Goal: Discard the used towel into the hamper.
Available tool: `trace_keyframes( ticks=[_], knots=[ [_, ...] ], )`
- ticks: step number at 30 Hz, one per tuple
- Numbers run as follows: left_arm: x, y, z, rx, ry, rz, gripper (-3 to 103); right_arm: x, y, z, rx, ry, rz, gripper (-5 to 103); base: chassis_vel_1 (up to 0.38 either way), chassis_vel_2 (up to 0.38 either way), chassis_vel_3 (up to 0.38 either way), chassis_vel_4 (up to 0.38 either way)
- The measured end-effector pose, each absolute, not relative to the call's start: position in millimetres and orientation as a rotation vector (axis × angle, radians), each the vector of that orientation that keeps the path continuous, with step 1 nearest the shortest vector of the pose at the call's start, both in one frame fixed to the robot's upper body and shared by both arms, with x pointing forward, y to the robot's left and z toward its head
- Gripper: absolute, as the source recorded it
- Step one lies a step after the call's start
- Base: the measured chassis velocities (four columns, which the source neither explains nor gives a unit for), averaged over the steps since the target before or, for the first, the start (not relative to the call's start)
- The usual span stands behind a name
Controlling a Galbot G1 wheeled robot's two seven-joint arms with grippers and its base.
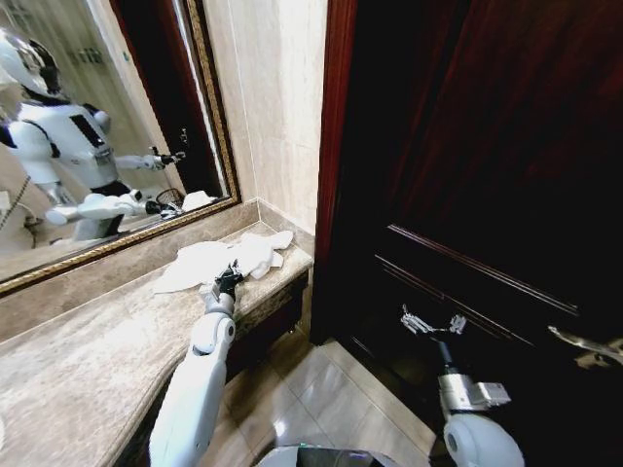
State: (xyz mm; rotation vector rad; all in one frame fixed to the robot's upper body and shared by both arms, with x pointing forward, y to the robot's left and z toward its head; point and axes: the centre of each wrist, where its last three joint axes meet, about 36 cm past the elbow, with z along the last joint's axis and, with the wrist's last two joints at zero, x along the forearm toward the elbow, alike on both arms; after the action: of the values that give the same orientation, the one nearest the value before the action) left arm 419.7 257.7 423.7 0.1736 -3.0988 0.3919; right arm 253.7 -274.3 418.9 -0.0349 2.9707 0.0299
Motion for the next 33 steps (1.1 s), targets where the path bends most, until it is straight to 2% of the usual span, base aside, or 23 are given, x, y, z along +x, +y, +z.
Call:
trace_keyframes(
  ticks=[7, 23, 33],
  knots=[
    [387, 249, 444, 0.192, -3.156, 0.433, 3, 254, -273, 420, -0.048, 2.967, 0.029, 100, 0.0, 0.0, 0.0, 0.0],
    [312, 245, 480, 0.197, -3.274, 0.351, 3, 261, -267, 424, -0.083, 2.938, 0.064, 100, 0.0, 0.0, 0.0, 0.0],
    [260, 255, 495, 0.139, -3.23, 0.166, 3, 268, -263, 427, -0.077, 2.896, 0.108, 100, 0.0, 0.0, 0.0, 0.0]
  ],
)
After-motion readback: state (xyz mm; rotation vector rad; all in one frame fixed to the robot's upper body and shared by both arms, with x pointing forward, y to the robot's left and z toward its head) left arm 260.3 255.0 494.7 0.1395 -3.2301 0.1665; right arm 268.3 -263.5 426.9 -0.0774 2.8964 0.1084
